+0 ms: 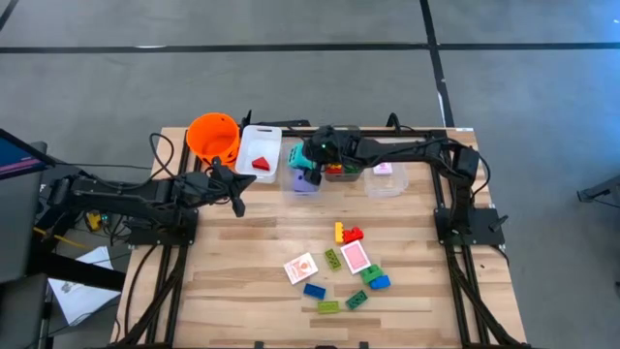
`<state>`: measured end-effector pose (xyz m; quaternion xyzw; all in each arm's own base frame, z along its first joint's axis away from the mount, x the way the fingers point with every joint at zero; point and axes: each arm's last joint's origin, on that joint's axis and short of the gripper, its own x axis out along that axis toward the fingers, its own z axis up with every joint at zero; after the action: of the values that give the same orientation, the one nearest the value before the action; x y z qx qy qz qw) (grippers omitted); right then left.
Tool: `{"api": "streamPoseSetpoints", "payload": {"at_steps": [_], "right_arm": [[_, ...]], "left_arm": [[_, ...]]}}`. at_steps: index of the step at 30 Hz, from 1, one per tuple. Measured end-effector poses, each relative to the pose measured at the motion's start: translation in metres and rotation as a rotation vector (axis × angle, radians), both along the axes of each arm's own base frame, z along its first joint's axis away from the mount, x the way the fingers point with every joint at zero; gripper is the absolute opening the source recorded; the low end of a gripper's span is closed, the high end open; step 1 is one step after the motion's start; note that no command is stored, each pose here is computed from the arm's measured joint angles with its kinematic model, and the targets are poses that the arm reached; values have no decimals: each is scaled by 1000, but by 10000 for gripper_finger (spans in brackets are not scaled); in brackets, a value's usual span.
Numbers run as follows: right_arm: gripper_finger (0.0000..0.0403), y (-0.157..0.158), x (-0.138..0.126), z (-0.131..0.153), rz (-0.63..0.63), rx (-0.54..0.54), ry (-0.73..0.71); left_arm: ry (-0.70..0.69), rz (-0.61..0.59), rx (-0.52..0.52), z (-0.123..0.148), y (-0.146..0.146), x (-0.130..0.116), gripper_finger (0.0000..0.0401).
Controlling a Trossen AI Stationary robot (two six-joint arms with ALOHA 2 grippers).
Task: Pick & Place Toys
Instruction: Put the large red game piece into the black bin
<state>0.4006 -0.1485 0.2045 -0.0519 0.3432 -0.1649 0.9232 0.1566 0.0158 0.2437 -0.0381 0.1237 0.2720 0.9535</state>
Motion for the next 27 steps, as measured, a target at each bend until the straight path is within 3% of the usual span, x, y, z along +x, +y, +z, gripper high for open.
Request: {"api": "streamPoseSetpoints", "payload": {"at_steps": [5, 10, 14, 19, 23, 27], "right_arm": [[398, 13, 1, 4, 29, 2, 11], [398, 48, -6, 31, 61, 55, 3], [398, 93, -19, 60, 134, 85, 11], [398, 157, -38, 89, 222, -9, 15], [398, 209, -61, 97, 315, -31, 84], [398, 253, -83, 91, 254, -38, 150]], "left_arm": [[-8, 0, 0, 1, 0, 0, 0], [-47, -2, -1, 4, 0, 1, 0], [-68, -67, -19, 6, -2, 3, 0], [-97, -140, -38, 8, -4, 4, 0], [-170, -155, -45, 13, -4, 9, 0], [-262, -164, -91, 17, -7, 19, 0]]}}
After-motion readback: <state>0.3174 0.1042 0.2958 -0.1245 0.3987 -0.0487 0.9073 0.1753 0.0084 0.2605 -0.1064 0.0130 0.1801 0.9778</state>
